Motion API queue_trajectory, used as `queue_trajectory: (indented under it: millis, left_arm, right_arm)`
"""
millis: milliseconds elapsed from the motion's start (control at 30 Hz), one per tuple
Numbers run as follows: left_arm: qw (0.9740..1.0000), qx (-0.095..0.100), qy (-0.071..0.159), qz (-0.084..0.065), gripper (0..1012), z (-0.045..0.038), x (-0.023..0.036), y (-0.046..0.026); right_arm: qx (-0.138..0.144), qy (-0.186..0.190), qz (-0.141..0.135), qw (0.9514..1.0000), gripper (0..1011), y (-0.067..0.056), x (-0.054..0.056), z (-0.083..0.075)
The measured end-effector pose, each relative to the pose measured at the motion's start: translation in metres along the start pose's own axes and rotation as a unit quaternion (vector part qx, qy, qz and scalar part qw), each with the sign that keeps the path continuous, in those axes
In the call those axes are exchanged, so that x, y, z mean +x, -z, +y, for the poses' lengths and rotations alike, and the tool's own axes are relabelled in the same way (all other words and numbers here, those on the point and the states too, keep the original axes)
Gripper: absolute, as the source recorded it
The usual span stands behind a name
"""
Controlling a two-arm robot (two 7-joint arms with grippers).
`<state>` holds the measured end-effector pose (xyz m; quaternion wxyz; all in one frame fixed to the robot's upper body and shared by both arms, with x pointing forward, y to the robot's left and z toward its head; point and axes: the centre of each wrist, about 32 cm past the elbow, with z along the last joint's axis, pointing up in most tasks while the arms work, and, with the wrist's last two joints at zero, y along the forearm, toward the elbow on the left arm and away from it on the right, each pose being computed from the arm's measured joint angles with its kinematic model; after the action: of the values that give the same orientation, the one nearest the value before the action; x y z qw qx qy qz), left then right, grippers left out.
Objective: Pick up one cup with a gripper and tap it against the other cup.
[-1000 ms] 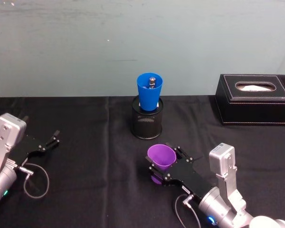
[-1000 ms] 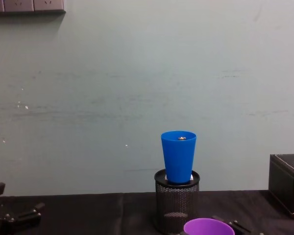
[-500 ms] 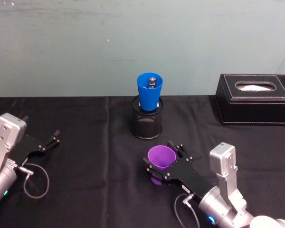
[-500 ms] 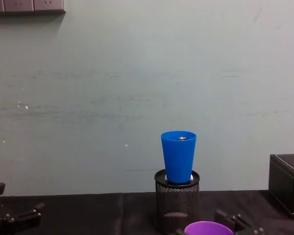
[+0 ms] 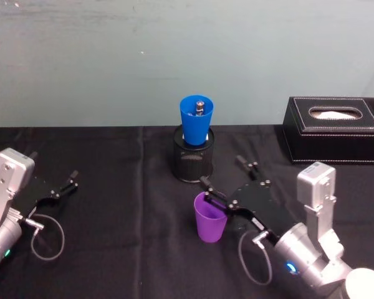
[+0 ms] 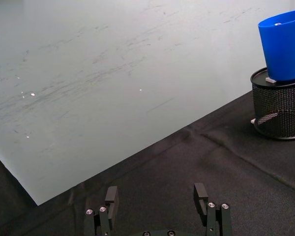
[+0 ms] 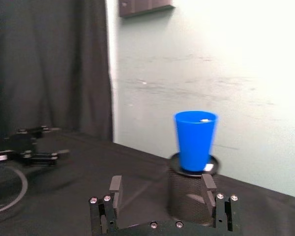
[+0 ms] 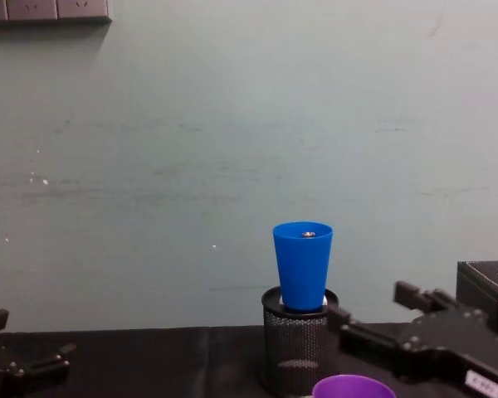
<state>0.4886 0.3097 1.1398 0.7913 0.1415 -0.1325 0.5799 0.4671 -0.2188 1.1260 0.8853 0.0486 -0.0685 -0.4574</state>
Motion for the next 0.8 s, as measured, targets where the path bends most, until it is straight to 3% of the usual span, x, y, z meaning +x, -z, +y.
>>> queue_trajectory:
  millis: [167, 333, 533, 800]
  left_arm:
    - [1.0, 0.0, 0.0, 0.0, 1000, 0.0, 0.0, 0.0]
    - [1.0, 0.0, 0.0, 0.0, 1000, 0.0, 0.0, 0.0]
    - [1.0, 0.0, 0.0, 0.0, 1000, 0.0, 0.0, 0.0]
    - [1.0, 0.0, 0.0, 0.0, 1000, 0.0, 0.0, 0.0]
  right_arm:
    - [-0.02, 0.042, -0.014, 0.9988, 1003, -0.013, 0.012, -0.01]
    - [-0.039, 0.097, -0.013, 0.9945, 1002, -0.017, 0.027, -0.024]
    - [-0.063, 0.153, -0.011, 0.9862, 1002, -0.009, 0.041, -0.036]
    - [-0.078, 0.174, -0.009, 0.9816, 1003, 0.002, 0.049, -0.043]
